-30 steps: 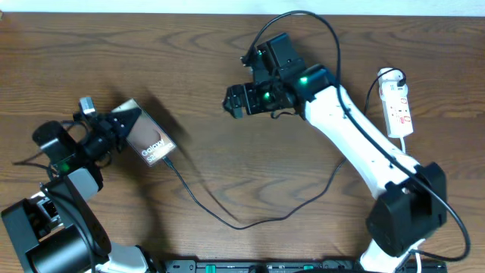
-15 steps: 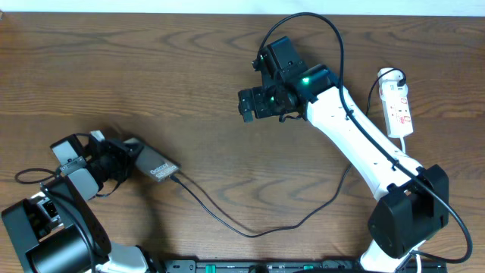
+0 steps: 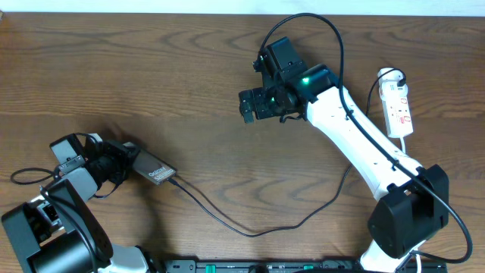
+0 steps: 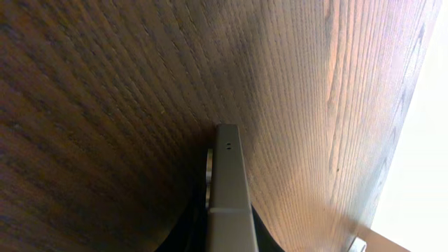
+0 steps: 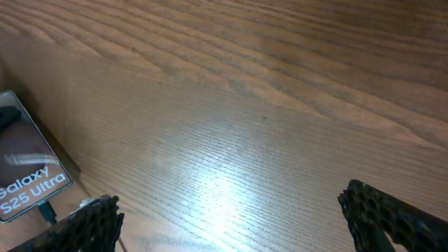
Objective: Plug charger to phone and switch on socket
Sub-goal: 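Lower the phone flat onto the table with the left gripper and release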
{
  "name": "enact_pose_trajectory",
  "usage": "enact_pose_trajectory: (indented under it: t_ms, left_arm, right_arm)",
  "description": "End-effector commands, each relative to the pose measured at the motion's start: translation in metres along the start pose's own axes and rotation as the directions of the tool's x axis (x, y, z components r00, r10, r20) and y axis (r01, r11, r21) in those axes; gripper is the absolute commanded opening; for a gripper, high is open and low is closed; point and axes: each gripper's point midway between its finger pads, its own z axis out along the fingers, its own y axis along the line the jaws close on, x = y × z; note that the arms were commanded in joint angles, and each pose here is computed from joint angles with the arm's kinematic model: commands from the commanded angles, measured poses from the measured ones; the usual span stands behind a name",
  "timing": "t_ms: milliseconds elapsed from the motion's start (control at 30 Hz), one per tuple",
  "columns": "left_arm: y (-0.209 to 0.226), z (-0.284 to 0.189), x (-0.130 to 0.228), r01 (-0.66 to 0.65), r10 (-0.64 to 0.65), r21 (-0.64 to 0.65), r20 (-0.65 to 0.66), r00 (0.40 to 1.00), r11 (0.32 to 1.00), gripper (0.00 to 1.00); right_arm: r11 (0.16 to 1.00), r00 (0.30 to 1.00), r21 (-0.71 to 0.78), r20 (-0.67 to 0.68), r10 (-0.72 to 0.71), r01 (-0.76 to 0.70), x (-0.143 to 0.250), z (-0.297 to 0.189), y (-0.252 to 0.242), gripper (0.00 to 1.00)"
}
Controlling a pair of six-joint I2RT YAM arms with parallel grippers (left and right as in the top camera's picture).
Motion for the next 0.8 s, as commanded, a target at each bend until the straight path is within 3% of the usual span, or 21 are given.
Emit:
enact_pose_trajectory:
  t_ms: [0,67,500,633,767]
  left_arm:
    - [0.021,0.001,-0.001,0.04,-0.038,-0.09,0.023,0.999,0.995,0.09]
    - [0.022,0.001,0.0,0.042,-0.041,-0.092,0.021,0.999,0.995,0.15]
    - [0.026,0.001,0.006,0.06,-0.06,-0.108,0.002,0.998,0.992,0.16]
    - [0.03,0.0,0.011,0.076,-0.079,-0.125,-0.016,0.997,0.989,0.25]
    - [0.032,0.0,0.015,0.086,-0.091,-0.136,-0.027,0.995,0.987,0.26]
  right_arm:
    - [1.0,1.0,0.004,0.024,-0.014,0.014,-0.005,-0.008,0.001,0.99]
    - [1.0,1.0,0.004,0.023,-0.014,0.014,-0.005,-0.008,0.001,0.99]
    - [1.0,1.0,0.005,0.019,-0.013,0.013,-0.004,-0.008,0.0,0.99]
    - [1.0,1.0,0.005,0.019,-0.013,0.013,-0.004,-0.008,0.0,0.99]
    - [1.0,1.0,0.005,0.019,-0.013,0.013,-0.004,-0.008,0.0,0.99]
